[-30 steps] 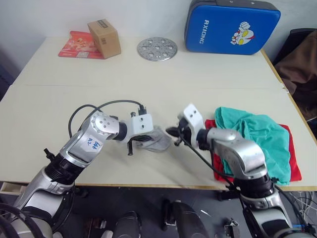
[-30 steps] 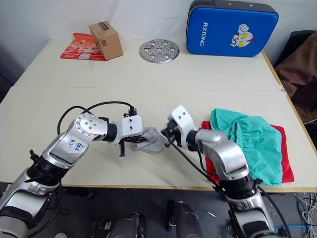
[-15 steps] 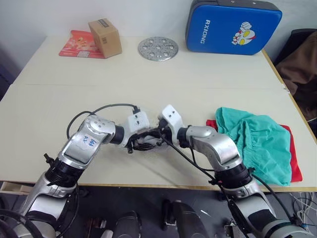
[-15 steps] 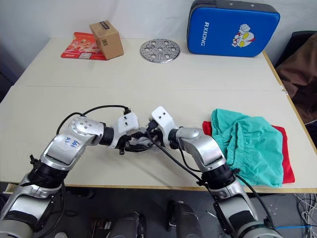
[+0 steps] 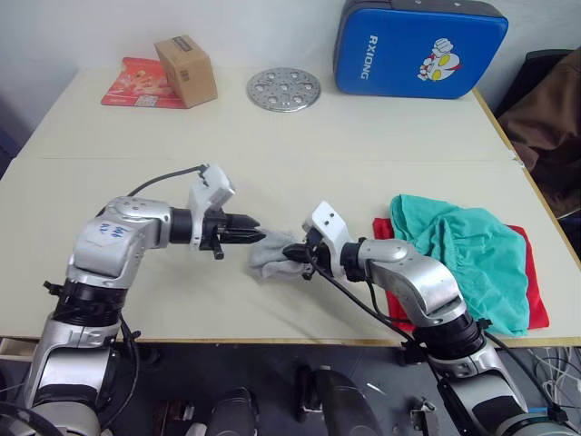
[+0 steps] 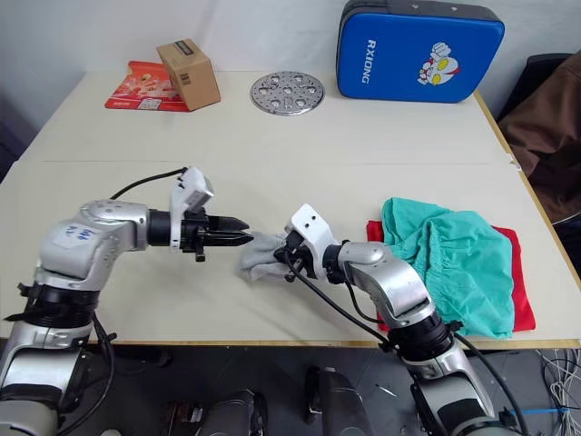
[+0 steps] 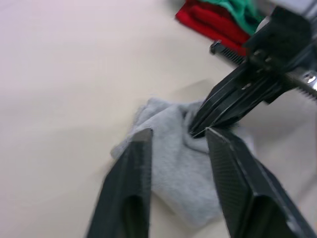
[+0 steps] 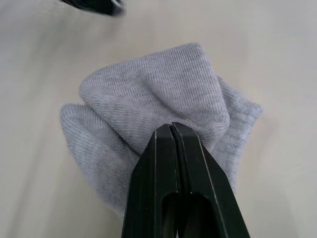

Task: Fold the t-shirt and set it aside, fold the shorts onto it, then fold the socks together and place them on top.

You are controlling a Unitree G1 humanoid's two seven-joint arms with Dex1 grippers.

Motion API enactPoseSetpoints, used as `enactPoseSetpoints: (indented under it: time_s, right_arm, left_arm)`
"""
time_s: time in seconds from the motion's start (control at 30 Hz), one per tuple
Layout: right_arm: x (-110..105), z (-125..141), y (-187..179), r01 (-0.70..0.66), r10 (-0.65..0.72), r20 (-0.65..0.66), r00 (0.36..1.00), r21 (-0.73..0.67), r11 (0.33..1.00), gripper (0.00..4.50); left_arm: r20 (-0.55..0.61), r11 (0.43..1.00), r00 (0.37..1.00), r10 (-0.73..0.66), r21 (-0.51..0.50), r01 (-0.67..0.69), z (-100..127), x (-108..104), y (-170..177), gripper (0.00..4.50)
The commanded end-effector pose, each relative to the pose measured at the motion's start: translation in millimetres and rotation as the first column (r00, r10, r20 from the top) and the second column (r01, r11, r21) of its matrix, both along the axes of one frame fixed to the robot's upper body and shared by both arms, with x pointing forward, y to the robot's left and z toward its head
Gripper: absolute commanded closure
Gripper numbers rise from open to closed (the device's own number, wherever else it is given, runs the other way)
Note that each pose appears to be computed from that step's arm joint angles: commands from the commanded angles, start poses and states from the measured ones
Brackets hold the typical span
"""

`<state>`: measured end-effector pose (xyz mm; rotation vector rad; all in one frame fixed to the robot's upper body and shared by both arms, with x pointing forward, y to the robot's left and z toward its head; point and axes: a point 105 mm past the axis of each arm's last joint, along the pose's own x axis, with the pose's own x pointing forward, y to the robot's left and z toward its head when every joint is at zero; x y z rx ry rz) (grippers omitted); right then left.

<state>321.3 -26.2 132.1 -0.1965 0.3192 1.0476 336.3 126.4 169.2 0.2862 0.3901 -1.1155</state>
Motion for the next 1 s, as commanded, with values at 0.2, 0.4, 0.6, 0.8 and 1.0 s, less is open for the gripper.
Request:
enactPoseSetpoints:
  time_s: [0.2, 0.4, 0.6, 0.8, 1.0]
  right_arm:
    - [0.0, 20.9, -2.0, -0.005, 0.004, 0.06, 0.998, 0.025, 1.0, 4.5]
    - [6.7, 45.6, 9.9, 0.009, -0.017, 0.092, 0.996, 0.092, 0.996, 4.5]
    - [6.4, 8.2, 14.5, 0.014, -0.014, 0.017, 1.0, -0.002, 1.0, 4.5]
    - [-13.1, -18.4, -4.8, -0.049, 0.047, -0.029, 0.998, -0.099, 0.994, 4.5]
    - [-28.7, -2.4, -31.8, -0.034, 0.032, -0.036, 0.999, -0.053, 0.998, 4.5]
  left_arm:
    - [0.083, 0.973, 0.982, -0.167, 0.176, 0.151, -26.7, 3.1, -20.5, 4.49]
    - [0.111, 0.932, 0.964, -0.242, 0.303, 0.199, -50.9, 2.1, -22.1, 4.49]
    - [0.117, 0.937, 0.965, -0.234, 0.293, 0.192, -51.0, 4.3, -21.9, 4.49]
    - [0.126, 0.948, 0.97, -0.209, 0.268, 0.17, -48.5, 7.3, -21.4, 4.49]
    - [0.127, 0.956, 0.972, -0.198, 0.245, 0.163, -48.5, 8.0, -22.2, 4.49]
